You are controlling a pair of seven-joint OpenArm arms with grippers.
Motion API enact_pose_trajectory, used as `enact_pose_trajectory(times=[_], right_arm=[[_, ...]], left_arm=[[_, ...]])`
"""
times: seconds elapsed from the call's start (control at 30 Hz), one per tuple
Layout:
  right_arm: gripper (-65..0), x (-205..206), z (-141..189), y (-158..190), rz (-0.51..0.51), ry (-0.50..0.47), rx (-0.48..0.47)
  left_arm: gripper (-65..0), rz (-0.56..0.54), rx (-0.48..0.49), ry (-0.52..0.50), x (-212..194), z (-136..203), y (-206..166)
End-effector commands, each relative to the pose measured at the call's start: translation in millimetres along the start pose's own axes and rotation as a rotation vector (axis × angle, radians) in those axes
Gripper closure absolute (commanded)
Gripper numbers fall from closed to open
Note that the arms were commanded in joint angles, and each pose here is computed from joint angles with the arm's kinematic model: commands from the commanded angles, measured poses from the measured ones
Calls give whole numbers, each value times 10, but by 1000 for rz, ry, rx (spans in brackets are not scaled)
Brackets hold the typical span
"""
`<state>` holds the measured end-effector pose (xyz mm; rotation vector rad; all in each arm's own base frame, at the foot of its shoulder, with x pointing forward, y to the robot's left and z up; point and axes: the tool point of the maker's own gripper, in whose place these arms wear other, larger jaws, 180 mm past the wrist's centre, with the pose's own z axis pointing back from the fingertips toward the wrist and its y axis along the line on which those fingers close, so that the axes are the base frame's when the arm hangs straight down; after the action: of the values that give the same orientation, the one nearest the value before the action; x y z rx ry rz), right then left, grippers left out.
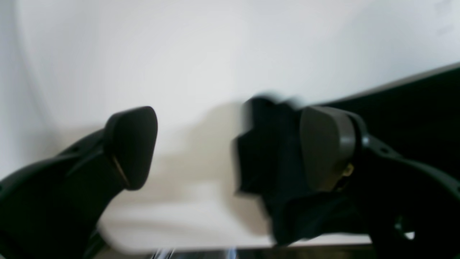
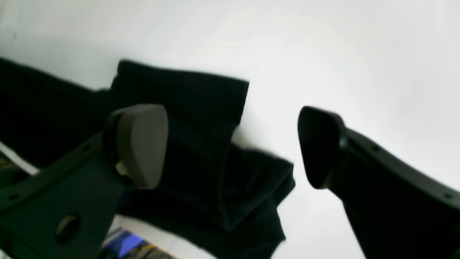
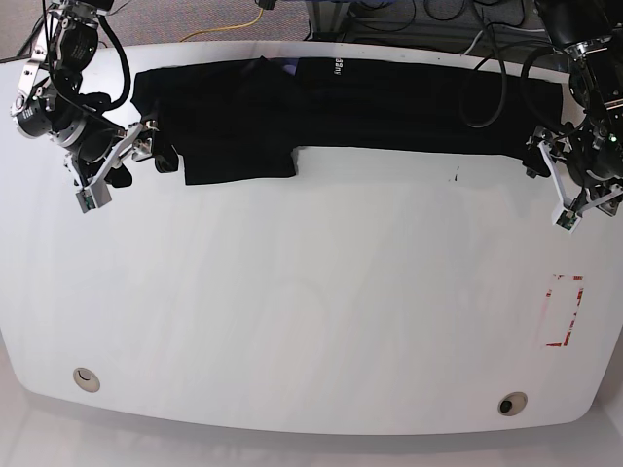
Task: Layout the t-shirt on the table in an organized manner, then fold the t-shirt properly
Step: 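Release the hem and move both grippers to the folded edge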
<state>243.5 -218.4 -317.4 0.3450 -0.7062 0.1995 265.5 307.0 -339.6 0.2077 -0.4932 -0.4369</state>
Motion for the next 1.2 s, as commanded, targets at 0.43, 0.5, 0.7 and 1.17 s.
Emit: enact_pose_trajectory(times=[0.43, 0.5, 0.7, 1.17], right_arm=[[-531, 117, -59, 522, -7, -130, 212], [-523, 103, -48, 594, -21, -142, 247], [-328, 7, -45, 780, -62, -163, 319], [-17, -288, -143, 904, -56, -62, 332]], left_arm=[[-597, -66, 58, -47, 91, 242, 30], [-578, -71, 45, -40, 36, 250, -27], [-414, -55, -12, -22, -149, 253, -178], [0, 11, -33, 28, -420, 220, -318]])
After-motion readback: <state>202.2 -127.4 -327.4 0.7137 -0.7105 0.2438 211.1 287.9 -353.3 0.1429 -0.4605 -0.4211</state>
